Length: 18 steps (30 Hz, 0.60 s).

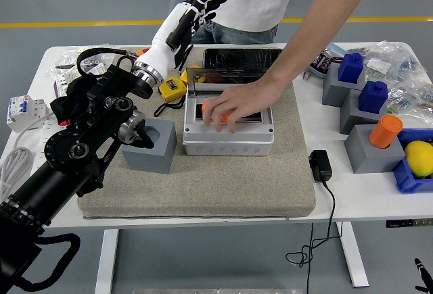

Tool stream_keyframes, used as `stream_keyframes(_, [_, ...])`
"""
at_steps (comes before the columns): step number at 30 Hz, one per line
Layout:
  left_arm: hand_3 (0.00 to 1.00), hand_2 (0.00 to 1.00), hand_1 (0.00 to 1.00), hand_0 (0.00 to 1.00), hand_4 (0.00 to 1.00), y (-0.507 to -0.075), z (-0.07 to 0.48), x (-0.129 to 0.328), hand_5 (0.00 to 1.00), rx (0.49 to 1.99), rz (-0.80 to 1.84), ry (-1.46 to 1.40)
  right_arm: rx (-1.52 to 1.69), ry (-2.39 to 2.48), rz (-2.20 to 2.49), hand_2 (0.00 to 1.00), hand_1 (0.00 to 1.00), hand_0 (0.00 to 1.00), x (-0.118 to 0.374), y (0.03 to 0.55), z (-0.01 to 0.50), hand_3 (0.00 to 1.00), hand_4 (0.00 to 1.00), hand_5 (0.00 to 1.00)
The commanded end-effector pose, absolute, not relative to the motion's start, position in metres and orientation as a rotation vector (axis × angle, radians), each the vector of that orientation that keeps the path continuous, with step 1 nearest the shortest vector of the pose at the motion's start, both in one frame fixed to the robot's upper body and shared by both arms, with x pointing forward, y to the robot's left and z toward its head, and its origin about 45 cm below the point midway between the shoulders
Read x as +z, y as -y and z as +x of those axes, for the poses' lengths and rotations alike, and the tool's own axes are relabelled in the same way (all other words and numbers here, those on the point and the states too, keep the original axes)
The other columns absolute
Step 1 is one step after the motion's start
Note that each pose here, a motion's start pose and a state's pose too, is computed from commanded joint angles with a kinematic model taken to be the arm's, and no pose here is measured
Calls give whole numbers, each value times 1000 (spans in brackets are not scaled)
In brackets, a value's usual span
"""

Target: Fetch the battery,place it into the box,close the lid of the box

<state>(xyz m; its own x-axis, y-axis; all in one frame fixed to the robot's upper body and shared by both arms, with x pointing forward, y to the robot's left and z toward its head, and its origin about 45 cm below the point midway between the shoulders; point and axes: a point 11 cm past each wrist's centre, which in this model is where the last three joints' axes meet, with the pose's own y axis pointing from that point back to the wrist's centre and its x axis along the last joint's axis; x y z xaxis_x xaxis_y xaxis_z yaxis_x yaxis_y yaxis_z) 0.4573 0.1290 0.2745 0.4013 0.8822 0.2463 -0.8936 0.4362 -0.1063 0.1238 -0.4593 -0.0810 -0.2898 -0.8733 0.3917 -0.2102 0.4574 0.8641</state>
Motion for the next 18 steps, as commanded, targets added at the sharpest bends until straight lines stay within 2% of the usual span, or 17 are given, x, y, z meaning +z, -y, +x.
stream_keyframes(2, [862, 898, 958, 970, 998, -126, 457, 269, 998, 1095, 114, 343, -885, 1766, 925, 766, 780, 843, -81, 460, 123, 811, 998, 998])
stream_keyframes(7, [862, 898, 958, 970, 998, -121, 455, 261, 998, 1036, 269, 525, -888, 1763, 922, 766, 780, 843, -81, 460, 122, 811, 998, 998])
stream_keyframes(8, [852, 898, 969, 998, 998, -120, 455, 260, 998, 1028, 292, 559, -888, 1764, 922, 766, 779, 842, -81, 460, 122, 811, 998, 998])
stream_keyframes(18, [837, 891, 966, 998, 998, -112, 450, 249, 998, 900, 542, 924, -888, 1764, 917, 766, 778, 841, -81, 461, 121, 811, 998, 998])
